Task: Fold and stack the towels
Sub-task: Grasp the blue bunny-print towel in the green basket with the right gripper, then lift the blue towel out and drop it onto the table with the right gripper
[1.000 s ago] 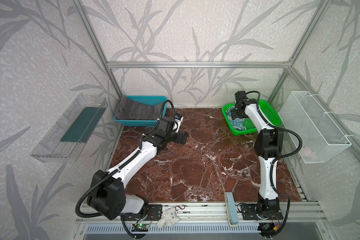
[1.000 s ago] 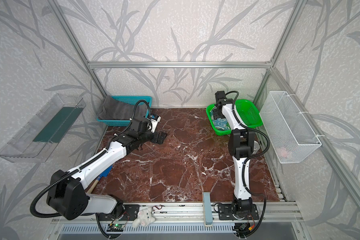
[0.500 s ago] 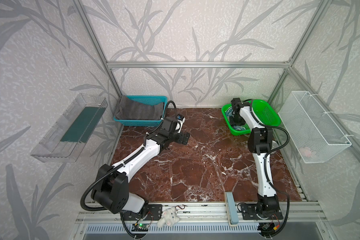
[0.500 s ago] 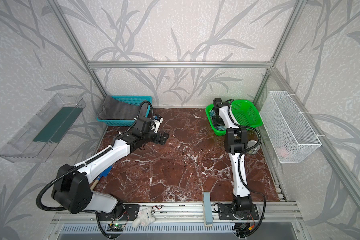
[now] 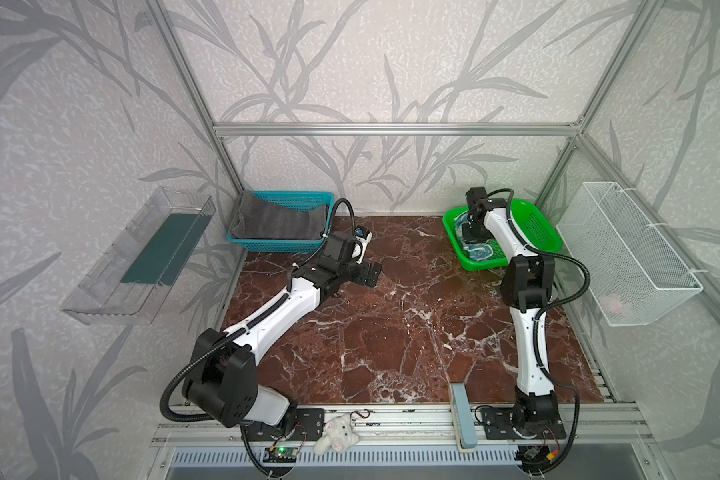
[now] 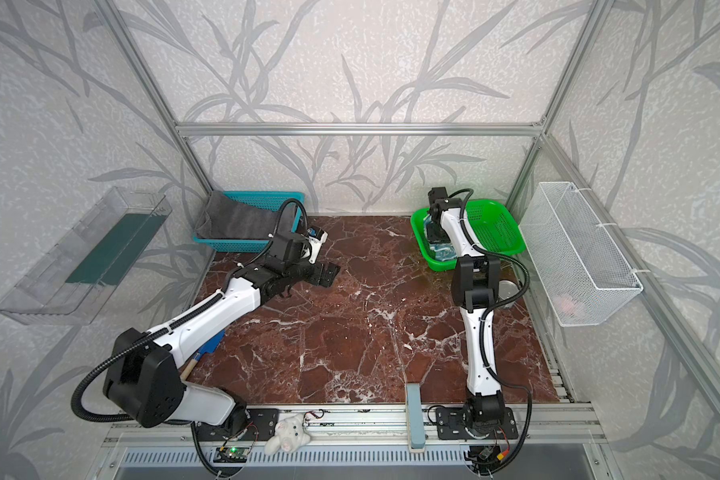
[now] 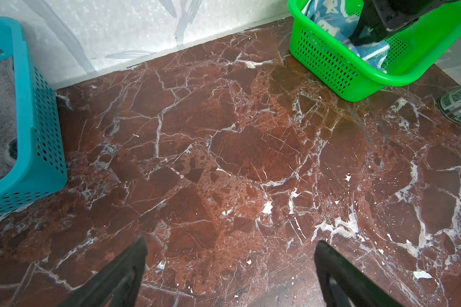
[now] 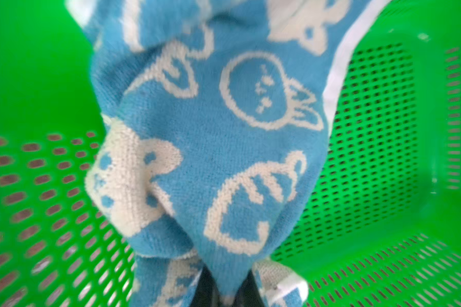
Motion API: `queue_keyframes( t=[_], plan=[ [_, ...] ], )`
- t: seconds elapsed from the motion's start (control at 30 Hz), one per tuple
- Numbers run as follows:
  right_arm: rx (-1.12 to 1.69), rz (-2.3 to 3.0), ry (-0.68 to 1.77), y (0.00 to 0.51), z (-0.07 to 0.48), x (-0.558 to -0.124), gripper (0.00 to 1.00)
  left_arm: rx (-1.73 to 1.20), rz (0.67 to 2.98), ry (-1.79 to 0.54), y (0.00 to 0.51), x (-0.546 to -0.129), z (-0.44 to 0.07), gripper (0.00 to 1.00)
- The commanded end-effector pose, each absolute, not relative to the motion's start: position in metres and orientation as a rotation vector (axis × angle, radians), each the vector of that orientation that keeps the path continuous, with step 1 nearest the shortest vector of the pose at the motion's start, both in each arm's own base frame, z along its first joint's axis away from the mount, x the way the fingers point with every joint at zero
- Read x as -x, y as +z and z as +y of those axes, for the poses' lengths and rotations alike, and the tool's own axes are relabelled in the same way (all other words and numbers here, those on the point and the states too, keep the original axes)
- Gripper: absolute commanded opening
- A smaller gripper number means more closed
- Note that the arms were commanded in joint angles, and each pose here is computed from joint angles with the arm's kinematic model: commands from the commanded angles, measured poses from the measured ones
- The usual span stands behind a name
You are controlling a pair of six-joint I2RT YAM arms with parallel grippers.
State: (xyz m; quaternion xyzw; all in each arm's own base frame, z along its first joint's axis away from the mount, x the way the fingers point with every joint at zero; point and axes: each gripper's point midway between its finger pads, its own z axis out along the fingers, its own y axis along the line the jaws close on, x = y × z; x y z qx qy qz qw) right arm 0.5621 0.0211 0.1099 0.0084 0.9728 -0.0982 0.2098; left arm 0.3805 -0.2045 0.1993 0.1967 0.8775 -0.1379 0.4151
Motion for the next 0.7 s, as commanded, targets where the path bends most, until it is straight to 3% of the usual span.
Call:
queue_keyframes(
  t=[0.0,0.33,0.47,0.67],
  plan=[
    [0.036,2.444,-0.262,0.217,0.031,-0.572,0.00,-0.451,2.126,-0.343,0.225,-0.393,-0.208,0.99],
    [0.497,2.260,-0.081,0.325,0.121,-0.509,0.00,-0.427,1.981,-0.361,0.264,-0.398,-0.209,0.99],
    [0.691,2.127,0.158,0.360,0.178,-0.466,0.00,-0.450,1.919,-0.327,0.279,-0.390,-0.201,0.99],
    [0.711,1.980,0.573,0.399,0.223,-0.406,0.00,-0.489,1.881,-0.233,0.291,-0.373,-0.184,0.99]
  ],
)
